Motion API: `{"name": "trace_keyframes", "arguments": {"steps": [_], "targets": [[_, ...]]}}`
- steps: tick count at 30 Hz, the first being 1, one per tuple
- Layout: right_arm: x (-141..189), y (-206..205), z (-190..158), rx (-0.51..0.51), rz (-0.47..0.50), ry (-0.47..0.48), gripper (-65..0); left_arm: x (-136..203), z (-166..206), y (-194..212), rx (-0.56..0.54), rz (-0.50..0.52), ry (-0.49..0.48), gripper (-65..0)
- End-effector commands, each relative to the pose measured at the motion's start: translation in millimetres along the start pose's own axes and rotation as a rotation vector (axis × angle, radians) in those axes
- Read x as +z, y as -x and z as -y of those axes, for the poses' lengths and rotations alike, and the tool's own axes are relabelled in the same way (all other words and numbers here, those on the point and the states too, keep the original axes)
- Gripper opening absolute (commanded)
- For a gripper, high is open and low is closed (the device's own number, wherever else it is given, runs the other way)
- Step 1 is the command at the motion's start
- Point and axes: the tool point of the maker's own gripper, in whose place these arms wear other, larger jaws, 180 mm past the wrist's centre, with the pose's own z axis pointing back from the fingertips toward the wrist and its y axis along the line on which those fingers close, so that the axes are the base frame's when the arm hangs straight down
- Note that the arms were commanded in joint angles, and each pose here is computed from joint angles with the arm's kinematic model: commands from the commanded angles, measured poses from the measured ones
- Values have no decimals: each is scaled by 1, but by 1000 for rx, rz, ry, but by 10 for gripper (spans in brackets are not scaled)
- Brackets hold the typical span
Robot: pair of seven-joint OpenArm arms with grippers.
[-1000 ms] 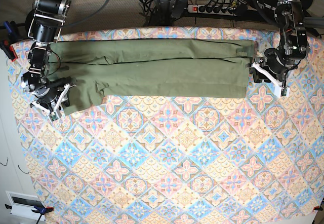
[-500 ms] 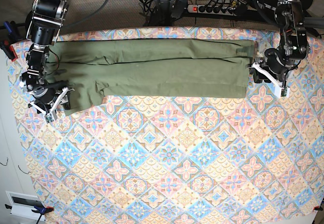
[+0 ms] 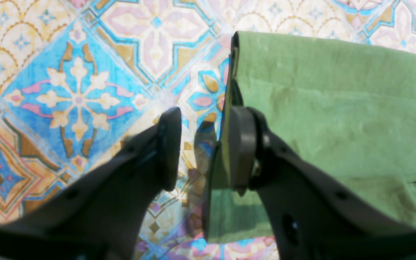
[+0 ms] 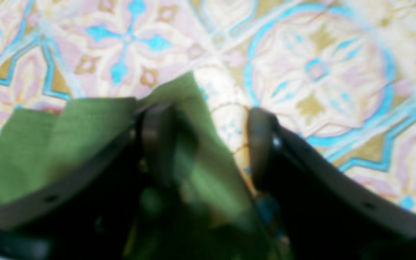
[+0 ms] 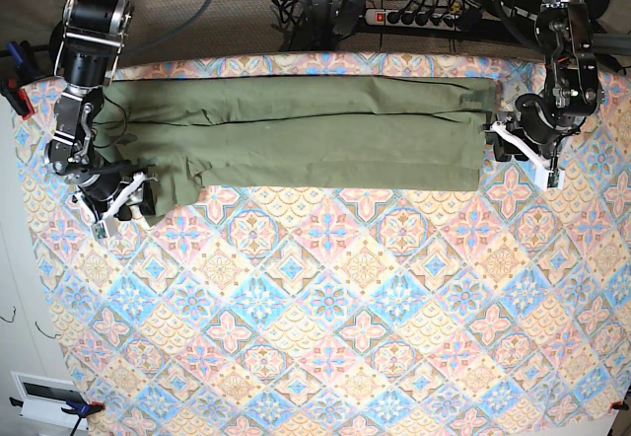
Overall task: Layout the t-shirt on the table in an organized manner, then fold the t-shirt properly
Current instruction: 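Release the hem and regrasp the shirt ends with both grippers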
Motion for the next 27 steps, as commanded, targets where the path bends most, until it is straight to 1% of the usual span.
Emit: {"name": "trace_keyframes", "arguments": {"steps": [1,4,9,11,14,16,21,24,27], "targets": [[3,3,7,34,-60,9,-393,5,-2,-13,-17,42,-2,-433],[2,1,10,30,-59,12,-448,5,-1,-14,-17,42,-2,-433],[4,-1,12,34,-53,17,-601,5,-2,-14,-17,43,-2,-434],[10,-4,19,45,-49,32,-650,5,-1,-15,-16,46,-1,-435],[18,-22,21,91,-17,48,-646,5,-1,-15,-16,48,-1,-435],[26,-18,23,119,-39,62,-646,5,-1,-15,-15,47,-1,-435],[64,-26,38,168,-36,156,-646,5,-1,-16,-15,50,-1,-436],[84,-29,36,221,-43,194,-646,4,-2,-15,-14,49,-1,-436],[100,-27,30,276,-70,219,-646,4,-1,-16,-13,50,0,-436]]}}
